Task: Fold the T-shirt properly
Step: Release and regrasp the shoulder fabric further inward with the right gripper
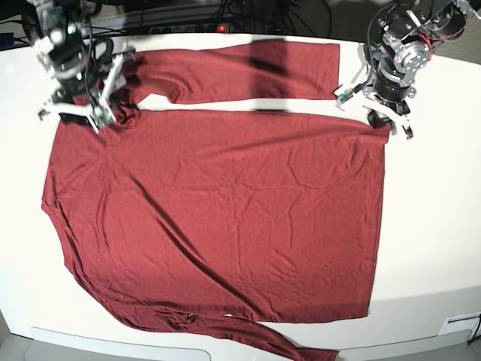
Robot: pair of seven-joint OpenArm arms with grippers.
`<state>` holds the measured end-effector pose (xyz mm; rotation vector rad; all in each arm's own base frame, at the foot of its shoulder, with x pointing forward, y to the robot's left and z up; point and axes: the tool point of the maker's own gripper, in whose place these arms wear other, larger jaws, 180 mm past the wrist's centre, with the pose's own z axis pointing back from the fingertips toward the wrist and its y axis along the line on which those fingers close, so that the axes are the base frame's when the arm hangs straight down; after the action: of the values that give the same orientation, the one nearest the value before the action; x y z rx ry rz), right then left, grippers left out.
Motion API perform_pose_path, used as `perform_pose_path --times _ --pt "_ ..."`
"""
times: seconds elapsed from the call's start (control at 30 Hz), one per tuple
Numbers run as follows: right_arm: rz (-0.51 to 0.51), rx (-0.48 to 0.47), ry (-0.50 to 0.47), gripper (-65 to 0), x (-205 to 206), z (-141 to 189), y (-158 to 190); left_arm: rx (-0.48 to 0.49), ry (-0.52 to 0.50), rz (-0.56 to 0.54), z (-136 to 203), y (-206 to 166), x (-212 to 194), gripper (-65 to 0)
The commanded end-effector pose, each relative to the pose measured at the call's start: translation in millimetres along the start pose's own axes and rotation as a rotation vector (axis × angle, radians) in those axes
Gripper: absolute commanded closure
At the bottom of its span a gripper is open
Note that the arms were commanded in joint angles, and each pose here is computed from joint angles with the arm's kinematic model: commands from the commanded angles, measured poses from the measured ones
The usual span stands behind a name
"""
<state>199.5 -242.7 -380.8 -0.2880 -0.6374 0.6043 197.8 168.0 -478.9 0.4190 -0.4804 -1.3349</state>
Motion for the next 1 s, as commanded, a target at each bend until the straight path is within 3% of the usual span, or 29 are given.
perform_pose_path --times 0.0,0.1,0.2,0.4,0.7,0.97 --pt "0.018 0.003 -0.028 -32.8 7 -1 -4 -0.283 0.075 -0.002 8 -68 -21 0.0" --pt "0.047 0.066 -0.064 -32.9 12 -6 7 -0.283 0.075 -0.002 8 -68 -21 0.0" --pt "-0.019 0.14 -0.135 -40.1 25 -4 20 -0.283 0.075 -0.002 8 -68 -21 0.0" --pt "-0.076 0.141 -0.232 -40.6 45 -2 27 -0.283 0.075 -0.002 8 -68 -21 0.0" --pt "-0.087 0.142 -0.217 -40.7 43 -3 29 -0.283 0.075 -0.002 8 -68 -21 0.0" --pt "-0.222 0.1 -0.235 -40.7 60 -16 31 -0.283 0.075 -0.002 8 -67 -21 0.0"
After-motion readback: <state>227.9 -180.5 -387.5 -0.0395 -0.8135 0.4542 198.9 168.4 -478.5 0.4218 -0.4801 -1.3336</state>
